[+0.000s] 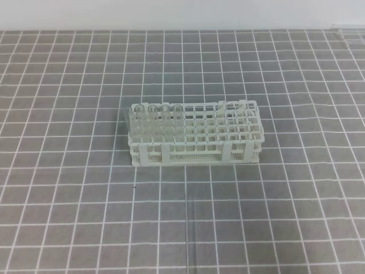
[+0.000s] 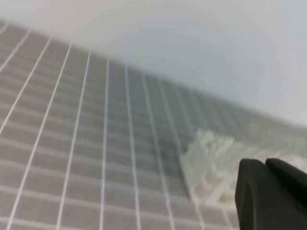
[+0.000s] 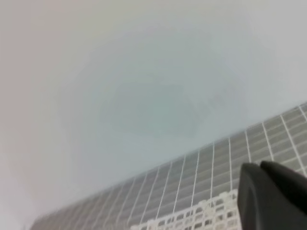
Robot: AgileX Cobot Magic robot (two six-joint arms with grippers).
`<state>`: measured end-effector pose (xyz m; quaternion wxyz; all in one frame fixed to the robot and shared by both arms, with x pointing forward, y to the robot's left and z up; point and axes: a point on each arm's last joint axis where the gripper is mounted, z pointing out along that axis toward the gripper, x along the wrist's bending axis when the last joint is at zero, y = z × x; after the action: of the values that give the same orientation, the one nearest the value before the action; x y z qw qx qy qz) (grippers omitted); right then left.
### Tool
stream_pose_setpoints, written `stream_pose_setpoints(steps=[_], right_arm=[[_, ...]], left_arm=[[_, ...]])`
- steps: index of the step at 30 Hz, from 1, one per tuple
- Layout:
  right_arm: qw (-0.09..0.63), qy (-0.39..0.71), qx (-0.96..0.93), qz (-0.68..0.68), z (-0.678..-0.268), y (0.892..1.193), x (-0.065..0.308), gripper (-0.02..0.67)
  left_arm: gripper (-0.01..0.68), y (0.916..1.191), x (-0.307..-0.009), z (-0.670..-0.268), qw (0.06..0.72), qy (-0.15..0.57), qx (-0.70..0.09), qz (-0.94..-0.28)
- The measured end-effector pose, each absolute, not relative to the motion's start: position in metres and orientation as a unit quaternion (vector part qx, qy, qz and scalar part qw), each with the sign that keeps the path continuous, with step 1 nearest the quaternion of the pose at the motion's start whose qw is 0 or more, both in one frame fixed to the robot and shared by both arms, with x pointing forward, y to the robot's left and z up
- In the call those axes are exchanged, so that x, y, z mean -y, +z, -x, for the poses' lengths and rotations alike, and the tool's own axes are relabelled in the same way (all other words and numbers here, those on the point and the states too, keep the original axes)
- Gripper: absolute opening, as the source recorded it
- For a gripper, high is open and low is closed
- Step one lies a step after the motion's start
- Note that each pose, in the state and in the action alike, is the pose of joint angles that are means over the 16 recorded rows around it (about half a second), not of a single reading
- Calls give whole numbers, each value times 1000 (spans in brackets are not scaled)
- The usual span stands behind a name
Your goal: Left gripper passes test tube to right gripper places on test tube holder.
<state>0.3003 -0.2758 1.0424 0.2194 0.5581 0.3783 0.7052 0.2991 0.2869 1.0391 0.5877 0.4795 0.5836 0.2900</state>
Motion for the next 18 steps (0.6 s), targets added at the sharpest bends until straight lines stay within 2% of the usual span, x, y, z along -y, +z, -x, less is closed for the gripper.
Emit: stream_pose_setpoints(steps=[5,9,13,18], right_arm=[[209,671,-449,-552,-322,1067,266,-13],[176,626,-518,-556,-347,1070,256,-13],[136,578,-574,-564,-366,1063,248,-13],[92,511,-626,-582,-378,1047,244,-13]], left_arm=[[-2,1068,-281,-318,510,263,-611,-545],[-2,1080,-271,-342,451,225,-616,-606],[-2,1081,-259,-368,408,178,-607,-658],[-2,1067,-240,-396,380,114,-595,-699]])
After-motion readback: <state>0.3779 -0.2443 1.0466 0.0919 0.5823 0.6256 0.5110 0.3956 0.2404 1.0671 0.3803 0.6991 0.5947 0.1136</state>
